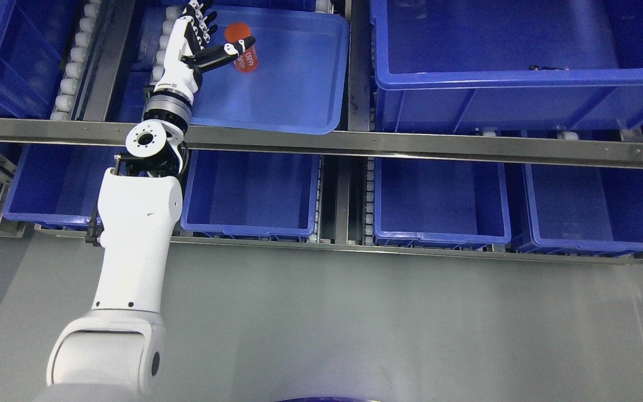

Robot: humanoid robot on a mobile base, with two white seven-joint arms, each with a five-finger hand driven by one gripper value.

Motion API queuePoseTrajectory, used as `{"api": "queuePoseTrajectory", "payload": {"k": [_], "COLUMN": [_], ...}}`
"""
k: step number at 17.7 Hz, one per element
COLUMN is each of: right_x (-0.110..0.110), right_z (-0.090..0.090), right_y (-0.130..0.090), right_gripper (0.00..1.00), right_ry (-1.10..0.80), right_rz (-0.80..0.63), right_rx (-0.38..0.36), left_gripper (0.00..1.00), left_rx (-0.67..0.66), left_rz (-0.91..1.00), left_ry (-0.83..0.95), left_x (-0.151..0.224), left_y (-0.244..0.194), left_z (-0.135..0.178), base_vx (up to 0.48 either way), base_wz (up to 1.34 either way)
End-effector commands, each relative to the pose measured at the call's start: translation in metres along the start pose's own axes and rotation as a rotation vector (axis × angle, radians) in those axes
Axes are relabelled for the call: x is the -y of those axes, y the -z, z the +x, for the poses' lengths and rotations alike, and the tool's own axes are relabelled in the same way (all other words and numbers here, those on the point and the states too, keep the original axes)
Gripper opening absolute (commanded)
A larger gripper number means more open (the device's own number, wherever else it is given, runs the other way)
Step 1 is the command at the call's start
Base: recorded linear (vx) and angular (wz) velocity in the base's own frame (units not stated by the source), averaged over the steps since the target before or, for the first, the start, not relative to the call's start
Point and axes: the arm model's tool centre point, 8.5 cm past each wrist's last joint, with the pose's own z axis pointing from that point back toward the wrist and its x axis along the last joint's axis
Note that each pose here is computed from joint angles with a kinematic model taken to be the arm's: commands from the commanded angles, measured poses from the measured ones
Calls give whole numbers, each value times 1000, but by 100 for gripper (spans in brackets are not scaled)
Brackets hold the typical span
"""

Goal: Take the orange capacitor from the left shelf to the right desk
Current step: 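Close the left hand around the orange container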

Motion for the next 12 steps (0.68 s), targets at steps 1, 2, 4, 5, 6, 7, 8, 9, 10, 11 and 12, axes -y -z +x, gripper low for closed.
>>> {"api": "queuePoseTrajectory", "payload": {"k": [1,2,4,5,6,7,8,9,10,11,12], "right_x": [11,11,11,11,11,11,11,11,11,11,11], "right_z": [-9,-9,-9,-9,-9,-9,-9,-9,-9,-9,-9], "right_y": [1,1,1,1,1,1,1,1,1,1,1], "right_gripper": [100,100,100,100,100,100,100,100,100,100,100], "right_ry": [13,13,13,13,13,14,13,13,13,13,13], "right_rz": [-15,-17,-15,-17,-17,-15,-15,-15,-15,-17,-17], "right_rx": [-6,-4,-6,-6,-4,-6,-6,-6,-6,-6,-6], "left_gripper": [100,100,100,100,100,100,100,100,99,98,98], "left_rx": [-80,-90,-101,-110,-117,-122,-130,-147,-166,-180,-185], "left_rz": [-52,-48,-46,-42,-38,-37,-35,-35,-31,-31,-30], "left_ry": [92,93,94,90,90,90,93,99,106,115,120], "left_x": [13,12,11,9,8,7,6,5,3,2,2], "left_y": [-1,-1,0,1,2,6,10,13,15,17,19], "left_z": [-27,-30,-34,-37,-38,-36,-35,-38,-41,-44,-43], "base_vx": [0,0,0,0,0,0,0,0,0,0,0], "base_wz": [0,0,0,0,0,0,0,0,0,0,0]}}
